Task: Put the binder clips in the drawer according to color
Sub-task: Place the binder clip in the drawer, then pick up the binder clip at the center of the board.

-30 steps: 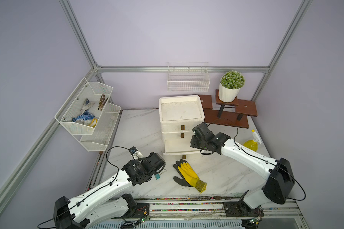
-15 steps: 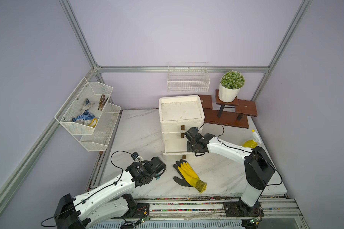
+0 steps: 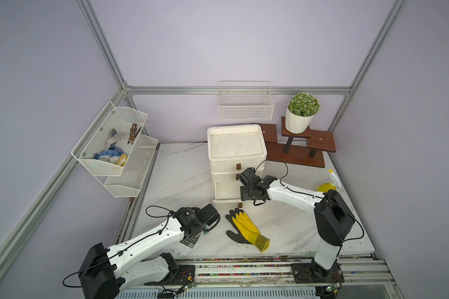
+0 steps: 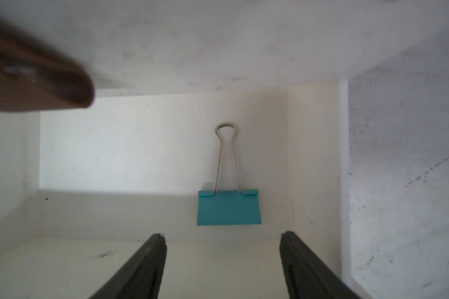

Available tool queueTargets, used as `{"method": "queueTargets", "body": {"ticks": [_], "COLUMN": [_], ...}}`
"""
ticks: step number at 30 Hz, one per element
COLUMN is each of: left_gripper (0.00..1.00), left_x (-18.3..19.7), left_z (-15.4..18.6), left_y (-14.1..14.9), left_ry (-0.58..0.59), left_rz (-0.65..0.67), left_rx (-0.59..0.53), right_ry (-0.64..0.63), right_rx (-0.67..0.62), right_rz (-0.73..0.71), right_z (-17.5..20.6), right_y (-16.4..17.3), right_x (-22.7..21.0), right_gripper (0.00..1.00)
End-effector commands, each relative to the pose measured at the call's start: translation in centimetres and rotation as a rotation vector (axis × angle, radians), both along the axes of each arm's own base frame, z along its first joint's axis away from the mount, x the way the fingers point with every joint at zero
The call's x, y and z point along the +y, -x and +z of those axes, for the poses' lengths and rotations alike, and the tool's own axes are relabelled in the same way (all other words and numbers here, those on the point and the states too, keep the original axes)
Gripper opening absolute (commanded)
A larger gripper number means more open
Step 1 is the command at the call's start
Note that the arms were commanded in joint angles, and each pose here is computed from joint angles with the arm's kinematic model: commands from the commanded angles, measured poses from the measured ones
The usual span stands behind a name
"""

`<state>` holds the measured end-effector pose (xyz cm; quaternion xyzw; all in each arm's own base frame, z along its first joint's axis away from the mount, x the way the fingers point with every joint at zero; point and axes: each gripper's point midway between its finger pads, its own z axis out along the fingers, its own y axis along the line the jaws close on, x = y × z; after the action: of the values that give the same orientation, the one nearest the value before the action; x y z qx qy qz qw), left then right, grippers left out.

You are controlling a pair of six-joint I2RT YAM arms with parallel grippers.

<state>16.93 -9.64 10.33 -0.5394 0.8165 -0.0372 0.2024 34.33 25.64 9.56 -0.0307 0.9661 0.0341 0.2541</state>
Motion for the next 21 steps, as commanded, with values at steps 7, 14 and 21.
{"method": "queueTargets", "body": {"ticks": [7, 14, 21], "left_gripper": [0.97, 0.96, 0.98], "left_x": [-1.9, -3.2, 0.9], "left_z": [-1.0, -3.0, 2.1], "left_y": [0.1, -1.1, -5.4], "left_ry": [0.221, 0.330, 0.020], "left_rz": [0.427, 0.528, 0.184], "left_rx": [0.003, 0.007, -0.119], "right_ry": [-0.050, -0.109, -0.117], "right_rx": [-0.151, -0.190, -0.186], "right_rz": [0.018, 0.001, -0.005], "right_z": [6.2, 8.3, 8.2], "right_y": [0.4, 2.5, 4.0], "right_x": [-1.0, -2.7, -4.0], "right_gripper": [0.78, 0.78, 0.78]}}
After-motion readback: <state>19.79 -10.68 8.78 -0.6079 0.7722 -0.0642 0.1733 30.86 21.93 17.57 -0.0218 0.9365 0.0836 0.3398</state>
